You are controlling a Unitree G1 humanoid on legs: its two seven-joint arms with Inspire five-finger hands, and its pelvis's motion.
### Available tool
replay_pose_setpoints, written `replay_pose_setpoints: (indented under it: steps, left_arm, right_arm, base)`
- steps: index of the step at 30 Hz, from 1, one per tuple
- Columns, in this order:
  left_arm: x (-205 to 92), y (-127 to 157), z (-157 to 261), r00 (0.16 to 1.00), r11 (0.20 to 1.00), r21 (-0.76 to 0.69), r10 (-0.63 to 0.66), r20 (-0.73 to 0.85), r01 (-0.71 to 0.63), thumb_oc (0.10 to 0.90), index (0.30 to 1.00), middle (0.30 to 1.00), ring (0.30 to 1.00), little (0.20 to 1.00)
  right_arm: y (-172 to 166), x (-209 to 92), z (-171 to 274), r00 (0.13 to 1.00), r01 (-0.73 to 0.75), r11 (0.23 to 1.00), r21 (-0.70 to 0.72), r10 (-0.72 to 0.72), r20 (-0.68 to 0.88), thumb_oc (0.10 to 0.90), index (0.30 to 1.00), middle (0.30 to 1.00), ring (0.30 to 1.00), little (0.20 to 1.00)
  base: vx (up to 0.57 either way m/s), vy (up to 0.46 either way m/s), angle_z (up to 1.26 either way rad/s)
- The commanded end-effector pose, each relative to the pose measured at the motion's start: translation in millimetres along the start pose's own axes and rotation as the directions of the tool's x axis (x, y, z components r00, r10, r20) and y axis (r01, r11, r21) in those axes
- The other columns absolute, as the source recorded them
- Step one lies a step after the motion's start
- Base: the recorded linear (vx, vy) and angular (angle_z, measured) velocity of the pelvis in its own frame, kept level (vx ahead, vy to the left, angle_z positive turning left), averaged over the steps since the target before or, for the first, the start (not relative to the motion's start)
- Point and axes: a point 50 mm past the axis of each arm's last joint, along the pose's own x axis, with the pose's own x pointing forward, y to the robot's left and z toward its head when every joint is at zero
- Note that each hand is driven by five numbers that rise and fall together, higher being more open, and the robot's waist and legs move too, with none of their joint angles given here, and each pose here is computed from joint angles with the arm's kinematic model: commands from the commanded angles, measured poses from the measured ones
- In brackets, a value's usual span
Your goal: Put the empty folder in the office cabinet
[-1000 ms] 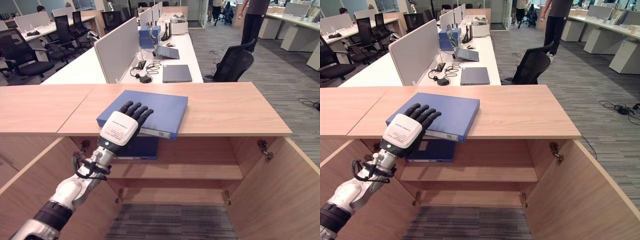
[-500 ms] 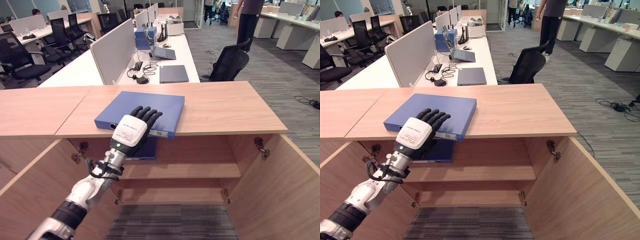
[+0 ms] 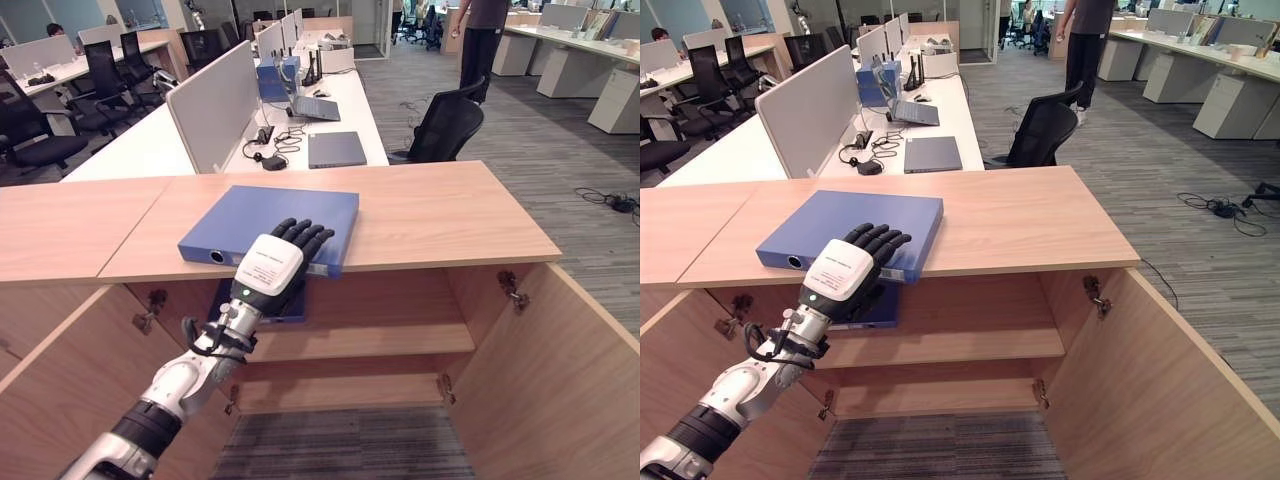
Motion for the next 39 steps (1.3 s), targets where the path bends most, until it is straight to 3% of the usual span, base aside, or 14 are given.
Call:
replay_pose_setpoints:
  steps: [1, 18, 23, 25, 26, 29, 31, 35, 39]
  left_arm:
    - [59.3, 59.2, -12.7, 0.967, 0.965, 0.069, 0.252, 0.035, -0.254, 0.4, 0.3, 0.3, 0.3, 0.3]
    - [47.8, 61.6, -11.0, 0.959, 0.958, -0.054, 0.282, -0.027, -0.283, 0.4, 0.3, 0.3, 0.3, 0.3]
    - [27.4, 66.2, -0.3, 0.933, 0.89, -0.278, 0.344, -0.106, -0.36, 0.4, 0.3, 0.3, 0.3, 0.3]
    - [15.7, 67.4, 6.4, 0.912, 0.802, -0.435, 0.367, -0.181, -0.409, 0.4, 0.3, 0.3, 0.3, 0.3]
    - [14.1, 68.2, 6.0, 0.913, 0.801, -0.437, 0.364, -0.184, -0.408, 0.4, 0.3, 0.3, 0.3, 0.3]
    - [-0.2, 76.9, 11.7, 0.897, 0.692, -0.573, 0.377, -0.231, -0.439, 0.4, 0.3, 0.3, 0.3, 0.3]
    - [-7.5, 90.0, 14.1, 0.871, 0.516, -0.717, 0.402, -0.281, -0.469, 0.4, 0.3, 0.3, 0.3, 0.3]
    - [-7.7, 110.1, 16.5, 0.858, 0.311, -0.849, 0.438, -0.27, -0.426, 0.4, 0.3, 0.3, 0.3, 0.3]
    - [-1.4, 116.7, 16.3, 0.866, 0.05, -0.949, 0.428, -0.261, -0.311, 0.4, 0.3, 0.3, 0.3, 0.3]
  right_arm:
    - [-5.7, 6.3, 32.3, 0.997, 0.027, 0.999, -0.031, -0.025, 0.079, 0.8, 0.9, 0.9, 0.9, 0.9]
    - [-1.2, 6.7, 34.7, 0.996, 0.024, 1.0, -0.02, -0.022, 0.085, 0.8, 0.9, 0.9, 0.9, 0.9]
    - [4.4, 6.8, 32.1, 0.997, 0.016, 1.0, 0.005, -0.017, 0.073, 0.8, 0.9, 0.9, 0.9, 0.9]
    - [6.6, 6.7, 31.1, 0.997, 0.02, 1.0, 0.023, -0.021, 0.069, 0.8, 0.9, 0.9, 0.9, 0.9]
    - [6.1, 6.7, 30.7, 0.997, 0.02, 1.0, 0.02, -0.022, 0.068, 0.8, 0.9, 0.9, 0.9, 0.9]
    - [6.5, 7.1, 32.9, 0.997, 0.026, 0.999, 0.025, -0.028, 0.07, 0.8, 0.9, 0.9, 0.9, 0.9]
    - [3.8, 7.9, 39.0, 0.996, 0.024, 1.0, 0.017, -0.026, 0.082, 0.8, 0.9, 0.9, 0.9, 0.9]
    - [1.4, 8.8, 49.6, 0.994, 0.011, 1.0, 0.007, -0.012, 0.107, 0.8, 0.9, 0.9, 0.9, 0.9]
    - [-2.5, 9.8, 58.1, 0.993, 0.001, 1.0, -0.021, 0.001, 0.116, 0.8, 0.9, 0.9, 0.9, 0.9]
  base:
    - [0.01, -0.001, -0.04]
    - [0.0, 0.0, -0.02]
    - [-0.02, -0.007, 0.0]
    - [0.0, 0.0, 0.0]
    - [-0.03, -0.003, 0.04]
    - [-0.04, 0.001, 0.13]
    - [-0.09, -0.007, 0.14]
    - [-0.06, -0.018, 0.14]
    - [-0.04, -0.017, 0.06]
